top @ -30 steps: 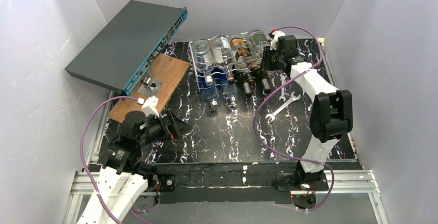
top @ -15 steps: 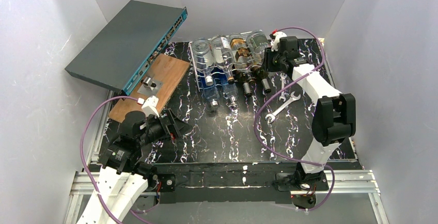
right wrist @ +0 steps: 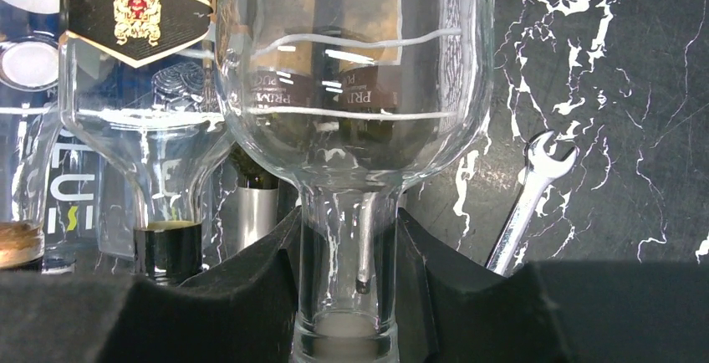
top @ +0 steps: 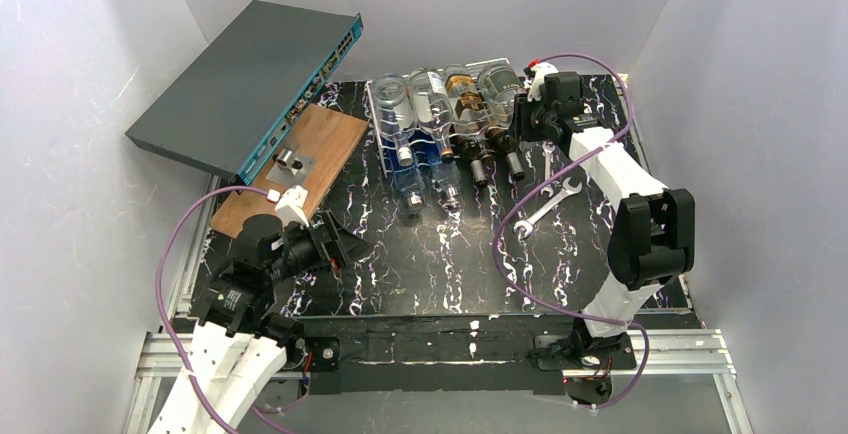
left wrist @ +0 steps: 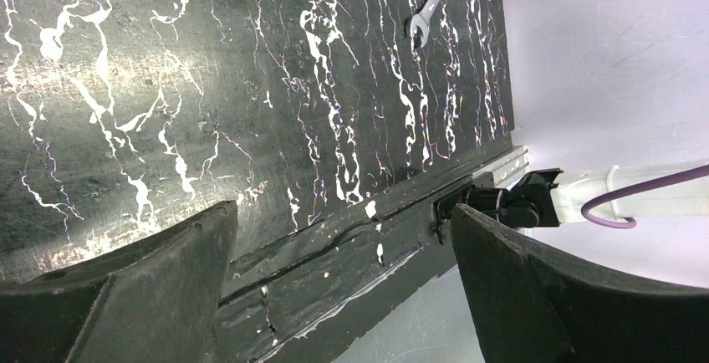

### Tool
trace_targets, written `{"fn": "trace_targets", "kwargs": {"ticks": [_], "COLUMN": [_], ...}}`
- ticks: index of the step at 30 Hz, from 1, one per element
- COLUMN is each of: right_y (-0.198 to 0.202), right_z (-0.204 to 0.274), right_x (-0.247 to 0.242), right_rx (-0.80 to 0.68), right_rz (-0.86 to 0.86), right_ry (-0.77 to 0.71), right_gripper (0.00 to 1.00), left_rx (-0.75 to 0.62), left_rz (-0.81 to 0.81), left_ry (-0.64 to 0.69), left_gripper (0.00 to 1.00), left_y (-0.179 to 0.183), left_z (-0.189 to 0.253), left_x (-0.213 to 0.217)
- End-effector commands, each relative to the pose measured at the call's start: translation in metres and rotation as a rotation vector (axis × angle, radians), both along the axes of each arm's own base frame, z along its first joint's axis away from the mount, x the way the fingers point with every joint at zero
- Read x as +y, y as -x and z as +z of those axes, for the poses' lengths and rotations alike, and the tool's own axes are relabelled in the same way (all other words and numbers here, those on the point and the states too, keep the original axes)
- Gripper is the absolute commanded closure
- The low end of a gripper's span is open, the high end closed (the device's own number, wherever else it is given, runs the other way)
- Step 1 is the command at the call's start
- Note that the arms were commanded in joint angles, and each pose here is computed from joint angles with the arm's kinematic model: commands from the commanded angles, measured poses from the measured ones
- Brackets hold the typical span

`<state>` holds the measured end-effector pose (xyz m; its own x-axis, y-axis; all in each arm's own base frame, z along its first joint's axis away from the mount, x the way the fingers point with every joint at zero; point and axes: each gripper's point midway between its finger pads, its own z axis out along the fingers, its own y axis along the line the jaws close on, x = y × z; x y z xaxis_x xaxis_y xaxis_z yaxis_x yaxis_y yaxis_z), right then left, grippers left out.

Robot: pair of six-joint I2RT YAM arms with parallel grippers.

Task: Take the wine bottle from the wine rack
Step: Pick up the wine bottle from the wine rack.

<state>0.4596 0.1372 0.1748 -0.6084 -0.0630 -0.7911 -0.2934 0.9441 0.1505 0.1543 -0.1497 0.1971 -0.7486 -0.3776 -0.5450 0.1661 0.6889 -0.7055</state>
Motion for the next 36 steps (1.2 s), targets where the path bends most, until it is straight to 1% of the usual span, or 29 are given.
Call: {"fn": "trace_targets", "kwargs": {"ticks": [1,4,7,9,19,32,36], "right_y": [-0.023,-0.021,-0.016,-0.015,-0.012,-0.008,-0.007], "right_z": [0.104,0.083,0.074,0.084,0.120,0.137,0.129], "right_x": [0.010,0.008,0.006,0.005,-0.004,-0.012,-0.011], "right_rx": [-0.355,-0.315,-0.307,-0.345,-0.408,-0.435,-0.424], "right_rz": [0.039,0.037,0.036,0.037,0.010,-0.004,0.005], "right_ry": [-0.078,-0.059,-0.050,-0.055,-0.073,-0.107,-0.106], "right_gripper": [0.99,0.99,0.99,0.99,0.99,0.99,0.99], "left_rx": [-0.007,-0.007,-0.011,-0.012,-0.007,-0.012,-0.012], "left_rz": [-0.015,-0.016,-0.017,-0.018,-0.047,-0.053,-0.061], "left_ry": [0.012,0.016,0.018,0.019,0.034,0.044,0.050], "left_gripper": [0.02,0.02,0.02,0.02,0.02,0.02,0.02], "left_y": [0.001,0.001,0.002,0.002,0.004,0.005,0.006], "left_z": [0.009,0.009,0.010,0.010,0.012,0.016,0.017], "left_x": [-0.002,-0.002,-0.002,-0.002,-0.007,-0.008,-0.010]}}
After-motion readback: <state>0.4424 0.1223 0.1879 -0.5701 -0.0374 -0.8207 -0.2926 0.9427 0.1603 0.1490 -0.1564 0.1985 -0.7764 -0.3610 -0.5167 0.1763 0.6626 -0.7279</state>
